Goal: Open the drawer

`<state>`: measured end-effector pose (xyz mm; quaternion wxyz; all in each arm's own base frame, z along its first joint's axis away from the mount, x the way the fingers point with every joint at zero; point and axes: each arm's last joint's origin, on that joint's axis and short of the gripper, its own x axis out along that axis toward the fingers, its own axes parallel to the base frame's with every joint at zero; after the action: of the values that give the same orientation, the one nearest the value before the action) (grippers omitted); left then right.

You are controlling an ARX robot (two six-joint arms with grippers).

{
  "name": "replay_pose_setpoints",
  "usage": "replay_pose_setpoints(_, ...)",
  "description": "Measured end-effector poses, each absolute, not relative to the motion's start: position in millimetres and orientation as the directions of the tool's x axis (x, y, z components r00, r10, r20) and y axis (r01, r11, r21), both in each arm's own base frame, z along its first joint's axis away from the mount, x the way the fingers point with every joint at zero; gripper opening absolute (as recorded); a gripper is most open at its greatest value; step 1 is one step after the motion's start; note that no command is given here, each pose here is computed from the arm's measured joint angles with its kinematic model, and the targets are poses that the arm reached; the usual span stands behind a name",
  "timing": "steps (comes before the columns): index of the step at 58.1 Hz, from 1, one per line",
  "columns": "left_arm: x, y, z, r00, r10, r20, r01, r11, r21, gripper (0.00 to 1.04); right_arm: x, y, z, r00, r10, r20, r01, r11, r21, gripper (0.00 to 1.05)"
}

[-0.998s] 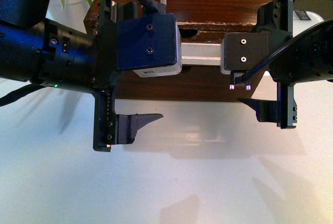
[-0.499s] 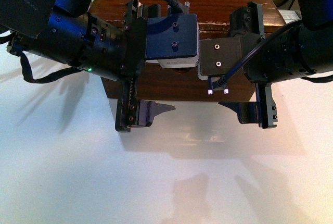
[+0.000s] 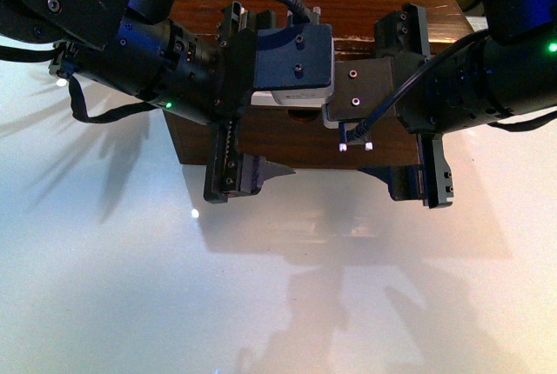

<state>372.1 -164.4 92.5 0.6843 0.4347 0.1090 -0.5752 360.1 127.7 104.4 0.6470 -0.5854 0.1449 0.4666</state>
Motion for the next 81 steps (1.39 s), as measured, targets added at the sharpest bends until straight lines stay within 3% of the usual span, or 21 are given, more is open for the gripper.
replay_pose_setpoints(50, 375, -164, 77, 0.286, -0.651, -0.703, 0.891, -0.089, 0.445, 0.96, 360, 128, 86, 0.477, 0.420, -0.772, -0.806, -0.141, -0.575, 0.96)
replay_pose_setpoints(81, 335, -149, 74, 0.215, -0.655, -0.724, 0.908, -0.140, 0.396, 0.96, 307, 130, 89, 0.417, 0.463, -0.782, -0.816, -0.188, -0.547, 0.96)
